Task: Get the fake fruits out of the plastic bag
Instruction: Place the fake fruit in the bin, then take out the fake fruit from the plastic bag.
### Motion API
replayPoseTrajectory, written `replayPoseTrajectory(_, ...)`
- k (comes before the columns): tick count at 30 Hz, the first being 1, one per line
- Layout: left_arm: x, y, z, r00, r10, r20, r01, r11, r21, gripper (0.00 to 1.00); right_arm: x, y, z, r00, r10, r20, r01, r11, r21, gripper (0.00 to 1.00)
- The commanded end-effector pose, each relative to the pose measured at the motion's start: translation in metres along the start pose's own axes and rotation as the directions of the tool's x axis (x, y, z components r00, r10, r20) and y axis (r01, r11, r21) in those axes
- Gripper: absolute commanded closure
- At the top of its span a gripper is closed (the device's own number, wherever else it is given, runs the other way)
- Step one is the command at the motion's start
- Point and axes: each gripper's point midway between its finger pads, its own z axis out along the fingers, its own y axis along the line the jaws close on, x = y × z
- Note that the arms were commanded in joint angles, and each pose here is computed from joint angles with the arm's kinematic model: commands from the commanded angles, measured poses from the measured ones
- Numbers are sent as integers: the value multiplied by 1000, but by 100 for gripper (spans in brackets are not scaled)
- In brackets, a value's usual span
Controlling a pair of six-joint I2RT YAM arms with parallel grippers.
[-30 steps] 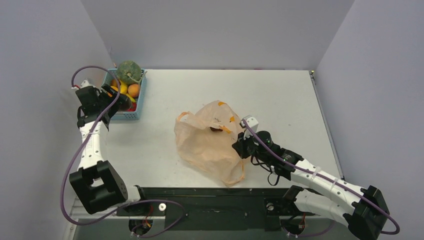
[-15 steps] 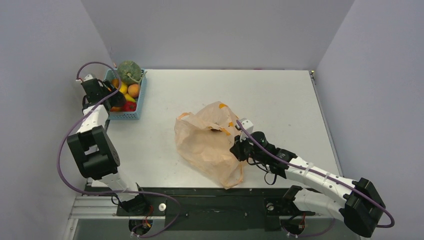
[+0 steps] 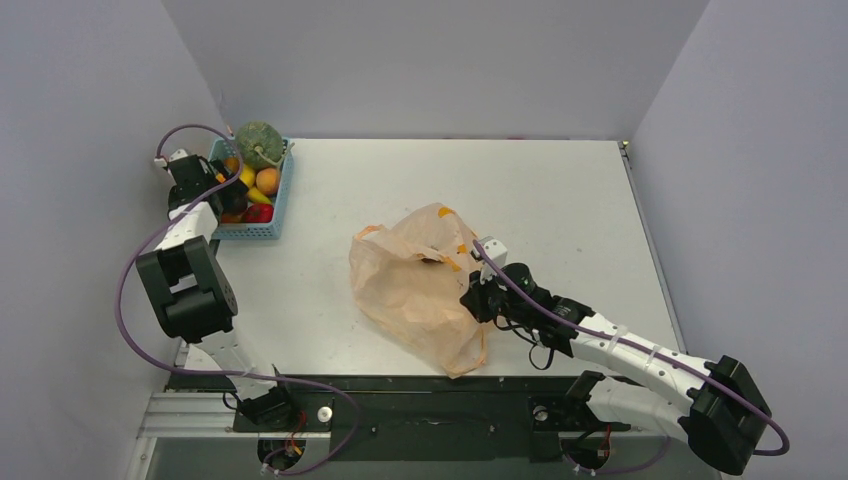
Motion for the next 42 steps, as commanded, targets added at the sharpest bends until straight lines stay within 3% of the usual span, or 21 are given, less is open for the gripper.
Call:
replayPoseTrajectory(1, -33, -4, -14, 997, -4, 82, 5, 1000, -10, 9, -27, 6, -8, 998, 12, 65, -11, 1000, -10, 100)
replayPoseTrajectory(5, -41, -2, -23, 996, 3, 94, -1, 1000, -26, 7, -33, 7, -12, 997, 11, 71, -10, 1000, -6, 100)
replayPoseTrajectory(9, -49, -19, -40, 993, -29, 113, 24, 999, 43, 9, -39, 6, -16, 997, 13, 81, -14, 1000, 8, 100)
replayPoseTrajectory(12, -50, -48, -61, 990, -76, 115, 57, 985, 160, 10, -41, 4, -18, 996, 16, 89, -17, 1000, 21, 100)
replayPoseTrajectory(16, -32, -89, -93, 984, -179, 17, 164, 928, 336, 13, -41, 2, -20, 995, 17, 97, -20, 999, 31, 100)
replayPoseTrajectory(18, -17, -110, -116, 980, -195, -30, 189, 885, 426, 13, -42, 1, -20, 995, 18, 98, -22, 999, 39, 100)
replayPoseTrajectory(22, 36, -137, -172, 991, -88, -102, 129, 832, 540, 13, -40, 0, -13, 996, 23, 92, -27, 999, 43, 100)
replayPoseTrajectory(23, 65, -135, -178, 987, -52, -151, 127, 830, 543, 13, -39, 1, -11, 996, 26, 89, -29, 999, 40, 100)
replayPoseTrajectory(25, 90, -136, -221, 990, 0, -139, 86, 787, 611, 12, -39, 3, -7, 995, 32, 92, -35, 999, 29, 100)
replayPoseTrajectory(29, 156, -117, -270, 977, 79, -199, 74, 746, 662, 11, -45, 11, -2, 993, 50, 103, -50, 999, 3, 100)
replayPoseTrajectory(32, 195, -98, -291, 959, 75, -274, 123, 759, 639, 13, -48, 19, 3, 994, 44, 102, -42, 999, -22, 100)
replayPoseTrajectory(37, 229, -93, -334, 952, 16, -305, 209, 695, 688, 14, -49, 29, 8, 996, 24, 82, -22, 999, -31, 100)
replayPoseTrajectory(42, 270, -101, -345, 936, 116, -332, 168, 682, 712, 16, -54, 49, 7, 996, 6, 94, 0, 997, -72, 100)
